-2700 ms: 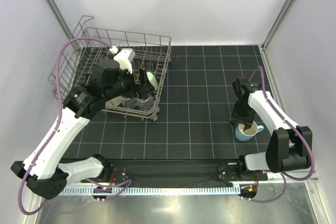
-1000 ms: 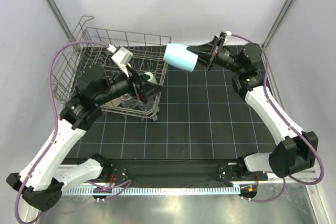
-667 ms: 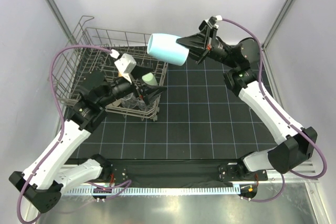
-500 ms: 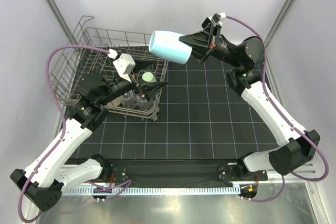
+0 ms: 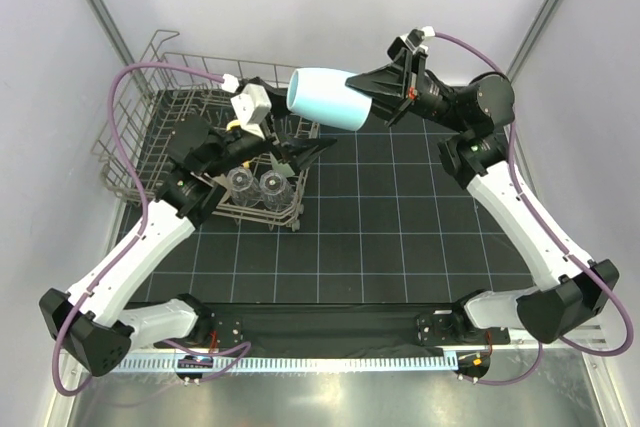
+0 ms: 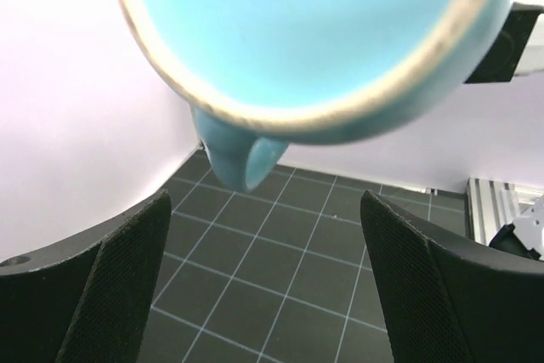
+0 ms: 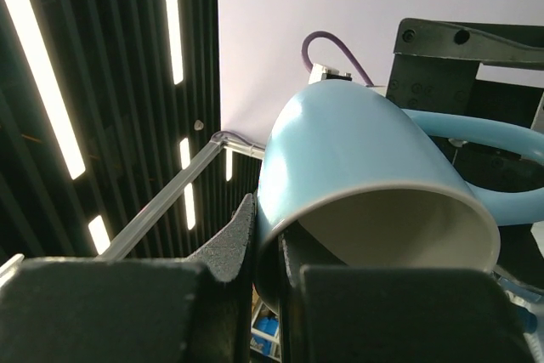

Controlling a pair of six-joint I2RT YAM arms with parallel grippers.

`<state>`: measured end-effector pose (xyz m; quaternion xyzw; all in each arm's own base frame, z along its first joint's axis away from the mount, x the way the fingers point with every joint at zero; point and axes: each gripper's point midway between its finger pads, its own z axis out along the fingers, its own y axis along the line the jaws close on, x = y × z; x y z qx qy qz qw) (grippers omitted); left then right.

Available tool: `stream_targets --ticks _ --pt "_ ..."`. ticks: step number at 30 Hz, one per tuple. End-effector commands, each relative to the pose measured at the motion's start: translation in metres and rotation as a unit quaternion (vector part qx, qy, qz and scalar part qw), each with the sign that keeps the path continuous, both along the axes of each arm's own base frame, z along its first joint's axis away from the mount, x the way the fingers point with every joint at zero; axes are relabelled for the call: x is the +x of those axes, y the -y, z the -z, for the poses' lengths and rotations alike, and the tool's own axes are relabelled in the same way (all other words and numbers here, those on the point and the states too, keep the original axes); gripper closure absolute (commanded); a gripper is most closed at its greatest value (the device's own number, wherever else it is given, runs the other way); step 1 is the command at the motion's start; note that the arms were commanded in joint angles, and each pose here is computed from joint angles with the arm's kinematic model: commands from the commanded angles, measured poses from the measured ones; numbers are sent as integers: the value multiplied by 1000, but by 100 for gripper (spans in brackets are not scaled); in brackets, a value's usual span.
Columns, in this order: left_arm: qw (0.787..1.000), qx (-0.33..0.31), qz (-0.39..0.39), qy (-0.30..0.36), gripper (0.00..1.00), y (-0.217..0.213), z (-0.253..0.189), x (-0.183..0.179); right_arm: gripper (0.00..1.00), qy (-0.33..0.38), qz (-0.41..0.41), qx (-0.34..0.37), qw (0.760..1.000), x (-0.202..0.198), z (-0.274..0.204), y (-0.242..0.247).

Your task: Load the cups into the dish rack

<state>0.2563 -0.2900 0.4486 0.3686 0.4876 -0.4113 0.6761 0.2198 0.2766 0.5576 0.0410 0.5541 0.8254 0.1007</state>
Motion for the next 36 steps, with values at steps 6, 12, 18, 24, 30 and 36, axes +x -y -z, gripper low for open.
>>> stream_targets --ticks 6,12,18,24,30,36 --pt "995 -49 55 63 21 2 -55 -25 96 -218 -135 73 964 -34 -49 29" --pt "994 -44 79 56 30 9 -51 -31 96 -214 -143 71 964 -31 -54 26" --pt "993 -41 100 55 46 16 -54 -34 96 -216 -141 72 964 -26 -54 24" --pt "993 -48 100 52 71 15 -59 -35 96 -202 -140 80 966 -22 -55 23" --pt "992 -56 104 37 97 12 -62 -41 93 -183 -136 68 971 -15 -46 16" --pt "992 -60 110 23 100 11 -60 -45 79 -144 -136 23 980 -9 -34 3"
